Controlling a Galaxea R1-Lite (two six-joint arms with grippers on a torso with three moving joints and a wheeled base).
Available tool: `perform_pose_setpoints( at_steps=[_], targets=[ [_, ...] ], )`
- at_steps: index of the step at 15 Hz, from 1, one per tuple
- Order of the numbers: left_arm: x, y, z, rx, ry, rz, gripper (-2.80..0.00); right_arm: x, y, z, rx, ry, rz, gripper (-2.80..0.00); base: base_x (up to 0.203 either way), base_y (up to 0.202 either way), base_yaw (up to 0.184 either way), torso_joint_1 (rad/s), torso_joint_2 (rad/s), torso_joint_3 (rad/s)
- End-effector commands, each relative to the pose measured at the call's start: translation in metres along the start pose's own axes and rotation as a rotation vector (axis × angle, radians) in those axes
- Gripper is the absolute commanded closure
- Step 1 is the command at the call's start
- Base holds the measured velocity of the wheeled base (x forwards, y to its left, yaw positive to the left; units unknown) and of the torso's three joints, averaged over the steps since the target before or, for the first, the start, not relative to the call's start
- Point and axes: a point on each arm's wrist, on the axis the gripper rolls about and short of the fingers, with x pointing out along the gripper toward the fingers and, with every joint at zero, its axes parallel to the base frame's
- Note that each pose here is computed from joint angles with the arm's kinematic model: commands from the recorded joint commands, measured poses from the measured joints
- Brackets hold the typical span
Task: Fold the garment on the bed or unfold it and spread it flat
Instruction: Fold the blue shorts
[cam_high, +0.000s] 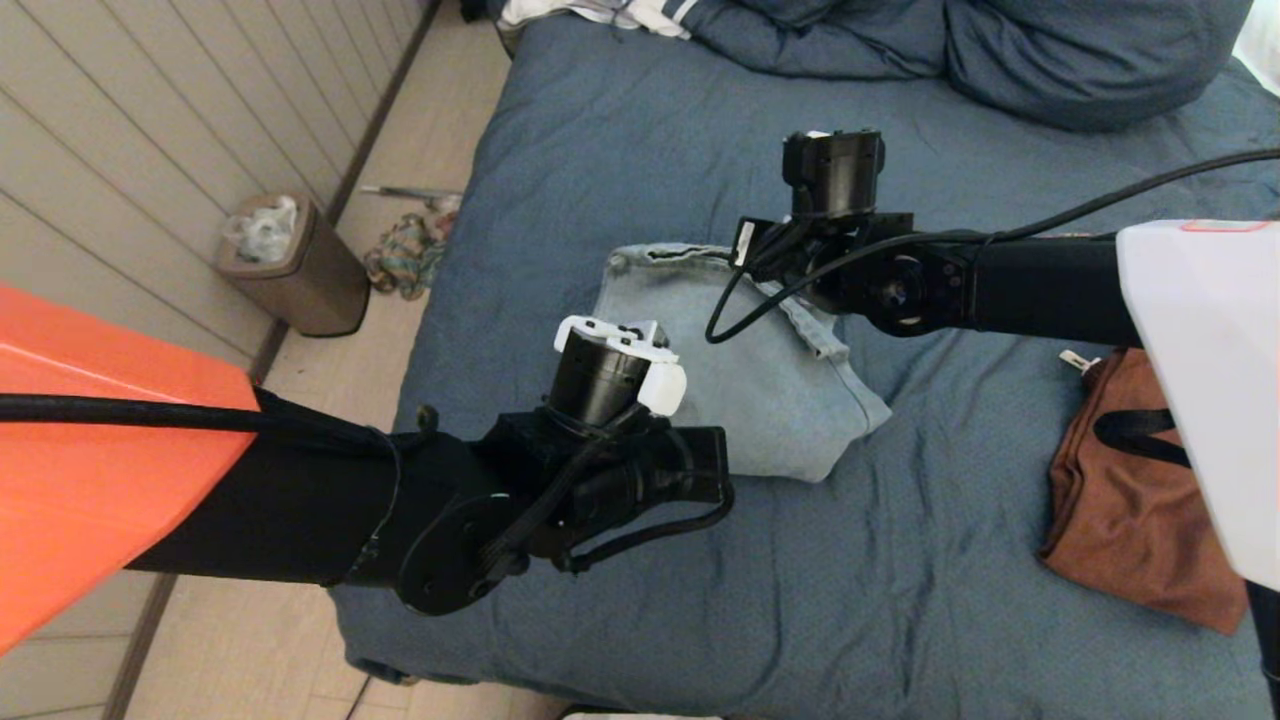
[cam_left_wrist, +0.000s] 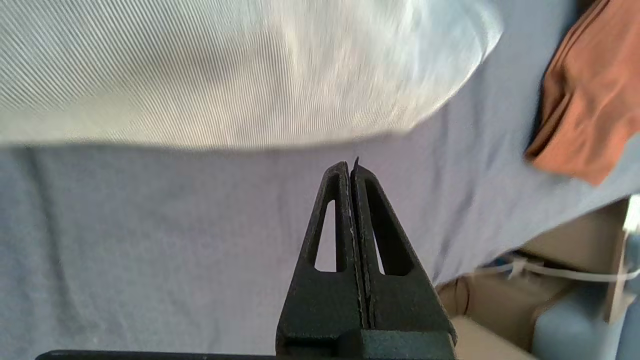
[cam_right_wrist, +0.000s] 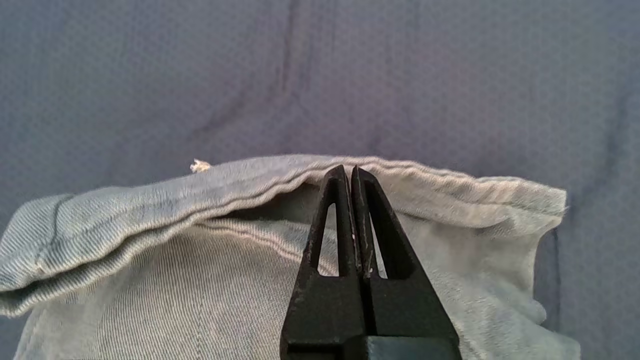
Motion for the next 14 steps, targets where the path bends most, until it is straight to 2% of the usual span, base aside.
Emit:
perform_pose_setpoints(
  at_steps=[1, 5, 8, 12, 14],
  targets=[
    [0.000, -0.001, 0.007, -0.009, -0.028, -0.001, 0.00, 0.002, -0.003, -0.009, -0.007, 0.028, -0.012, 0.00, 0.000, 0.000, 0.000, 0.000, 0.00, 0.000],
    [0.037, 0.009, 0.015, -0.023, -0.061, 0.027, 0.00, -0.011, 0.000, -0.033, -0.016, 0.117, -0.008, 0.00, 0.000, 0.000, 0.000, 0.000, 0.00, 0.000],
    [0.078, 0.031, -0.003, -0.025, 0.002, 0.094, 0.00, -0.017, -0.006, -0.036, 0.003, 0.141, -0.013, 0.00, 0.000, 0.000, 0.000, 0.000, 0.00, 0.000],
    [0.095, 0.053, -0.038, -0.019, 0.102, 0.157, 0.00, -0.018, -0.007, -0.032, 0.017, 0.138, -0.010, 0.00, 0.000, 0.000, 0.000, 0.000, 0.00, 0.000],
    [0.095, 0.056, -0.042, -0.020, 0.104, 0.160, 0.00, -0.021, -0.008, -0.026, 0.025, 0.125, -0.008, 0.00, 0.000, 0.000, 0.000, 0.000, 0.00, 0.000]
  ],
)
